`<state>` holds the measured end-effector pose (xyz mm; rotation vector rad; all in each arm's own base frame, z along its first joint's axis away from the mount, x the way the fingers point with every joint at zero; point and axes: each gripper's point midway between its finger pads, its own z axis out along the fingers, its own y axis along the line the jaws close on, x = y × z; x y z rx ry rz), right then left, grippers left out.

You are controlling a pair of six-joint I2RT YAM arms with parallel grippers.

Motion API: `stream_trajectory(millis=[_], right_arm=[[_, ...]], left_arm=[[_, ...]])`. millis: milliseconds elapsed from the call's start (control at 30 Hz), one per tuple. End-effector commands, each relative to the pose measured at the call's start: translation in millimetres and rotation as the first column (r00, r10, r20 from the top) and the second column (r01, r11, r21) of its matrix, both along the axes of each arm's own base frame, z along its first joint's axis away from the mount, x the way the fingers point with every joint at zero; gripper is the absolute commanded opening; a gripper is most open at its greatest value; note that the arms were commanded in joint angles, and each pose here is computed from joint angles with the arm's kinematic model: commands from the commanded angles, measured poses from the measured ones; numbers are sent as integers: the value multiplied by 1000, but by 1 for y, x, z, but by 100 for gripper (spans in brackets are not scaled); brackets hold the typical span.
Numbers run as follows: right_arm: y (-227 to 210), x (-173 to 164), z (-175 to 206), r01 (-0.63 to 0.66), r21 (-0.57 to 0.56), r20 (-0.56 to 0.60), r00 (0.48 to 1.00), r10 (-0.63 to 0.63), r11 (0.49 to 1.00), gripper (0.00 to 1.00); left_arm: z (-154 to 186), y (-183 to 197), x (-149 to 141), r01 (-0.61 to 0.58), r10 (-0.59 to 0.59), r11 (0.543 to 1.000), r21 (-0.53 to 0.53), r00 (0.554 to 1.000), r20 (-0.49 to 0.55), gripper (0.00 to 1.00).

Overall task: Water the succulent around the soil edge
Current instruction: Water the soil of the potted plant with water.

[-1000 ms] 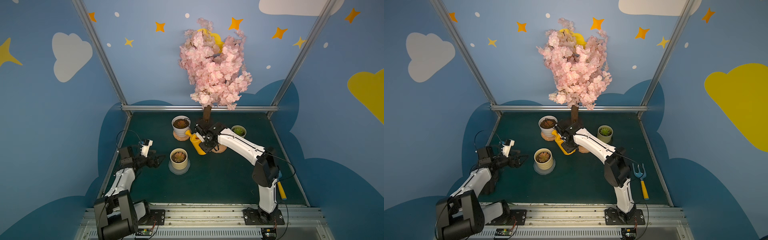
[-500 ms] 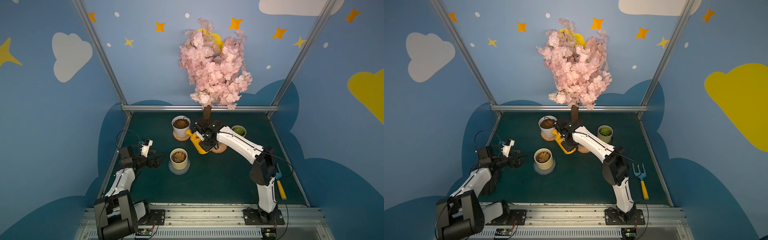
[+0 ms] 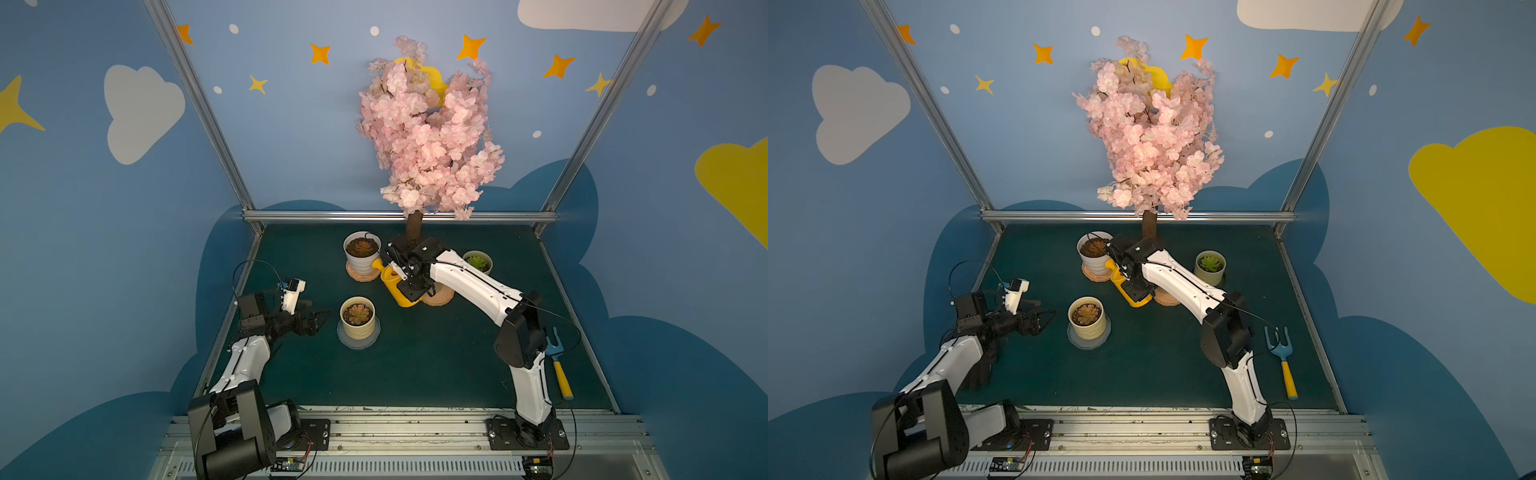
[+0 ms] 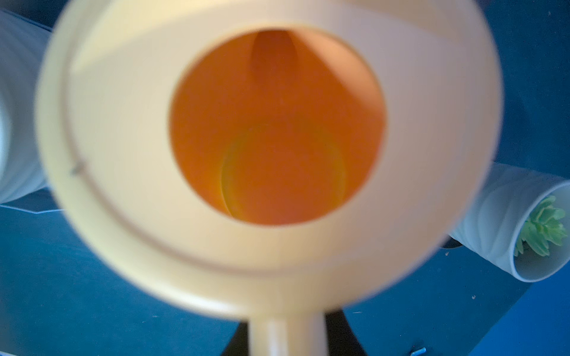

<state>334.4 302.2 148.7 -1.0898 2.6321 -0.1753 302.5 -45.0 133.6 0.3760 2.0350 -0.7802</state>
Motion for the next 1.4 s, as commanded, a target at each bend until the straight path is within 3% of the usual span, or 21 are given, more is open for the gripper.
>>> stream_trajectory(millis=[0, 1367], right_arm=[[-5, 3, 5, 2, -25, 3, 1000, -2, 1000, 0], [-5, 8, 9, -6, -40, 11, 1000, 6, 999, 0]], left_arm=[[2, -3, -3, 12, -12, 1000, -6, 1000, 11, 100], [2, -3, -3, 11, -11, 1000, -4, 1000, 15, 100]])
